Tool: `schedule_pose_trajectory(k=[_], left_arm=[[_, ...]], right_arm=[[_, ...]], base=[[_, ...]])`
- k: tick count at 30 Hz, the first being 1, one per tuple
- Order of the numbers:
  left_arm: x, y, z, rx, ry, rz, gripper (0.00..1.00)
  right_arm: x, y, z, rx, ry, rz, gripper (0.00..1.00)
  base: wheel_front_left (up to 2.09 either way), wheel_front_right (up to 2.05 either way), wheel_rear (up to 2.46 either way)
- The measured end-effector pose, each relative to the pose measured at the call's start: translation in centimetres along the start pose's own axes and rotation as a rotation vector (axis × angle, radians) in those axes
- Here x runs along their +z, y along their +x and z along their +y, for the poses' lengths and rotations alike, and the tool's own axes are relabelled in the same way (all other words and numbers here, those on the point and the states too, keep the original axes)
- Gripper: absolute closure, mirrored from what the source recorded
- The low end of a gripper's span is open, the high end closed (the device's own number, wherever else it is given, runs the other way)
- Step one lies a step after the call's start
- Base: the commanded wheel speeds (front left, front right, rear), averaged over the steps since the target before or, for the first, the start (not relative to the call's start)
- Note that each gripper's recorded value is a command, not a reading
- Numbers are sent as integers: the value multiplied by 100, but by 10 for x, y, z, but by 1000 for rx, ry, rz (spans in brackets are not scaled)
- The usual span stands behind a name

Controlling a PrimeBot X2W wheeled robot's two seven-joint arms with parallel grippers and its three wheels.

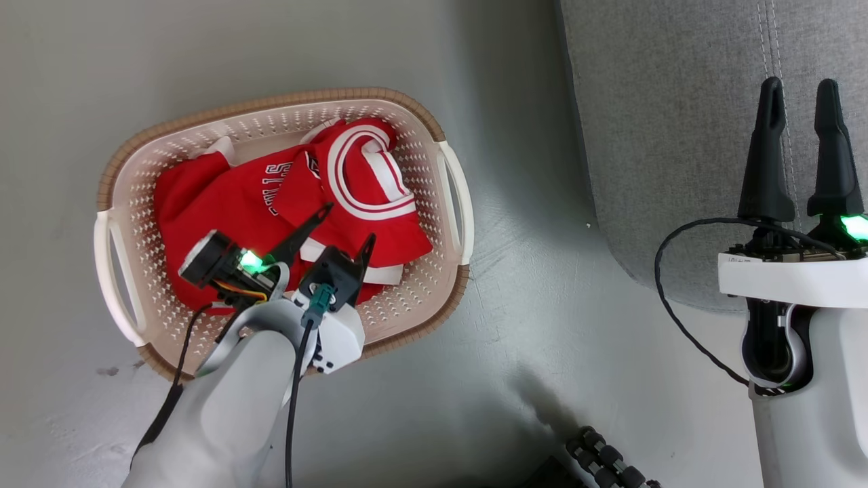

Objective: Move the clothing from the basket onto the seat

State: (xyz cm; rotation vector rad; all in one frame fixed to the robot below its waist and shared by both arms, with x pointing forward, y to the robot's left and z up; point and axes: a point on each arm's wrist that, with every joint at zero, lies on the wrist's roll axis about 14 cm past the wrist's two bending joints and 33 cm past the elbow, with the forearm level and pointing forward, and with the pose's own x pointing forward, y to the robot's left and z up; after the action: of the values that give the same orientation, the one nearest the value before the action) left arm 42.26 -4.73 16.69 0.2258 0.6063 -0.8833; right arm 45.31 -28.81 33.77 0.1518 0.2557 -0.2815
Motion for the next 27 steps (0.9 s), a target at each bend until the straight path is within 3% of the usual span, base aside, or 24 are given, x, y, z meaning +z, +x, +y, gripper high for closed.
schedule_pose_trajectory(k=[27], left_arm=[[-17,39,5,-11,75,31,0]], right_arm=[[-12,2,-15,-37,-8,35,0]], base=[[0,0,0]])
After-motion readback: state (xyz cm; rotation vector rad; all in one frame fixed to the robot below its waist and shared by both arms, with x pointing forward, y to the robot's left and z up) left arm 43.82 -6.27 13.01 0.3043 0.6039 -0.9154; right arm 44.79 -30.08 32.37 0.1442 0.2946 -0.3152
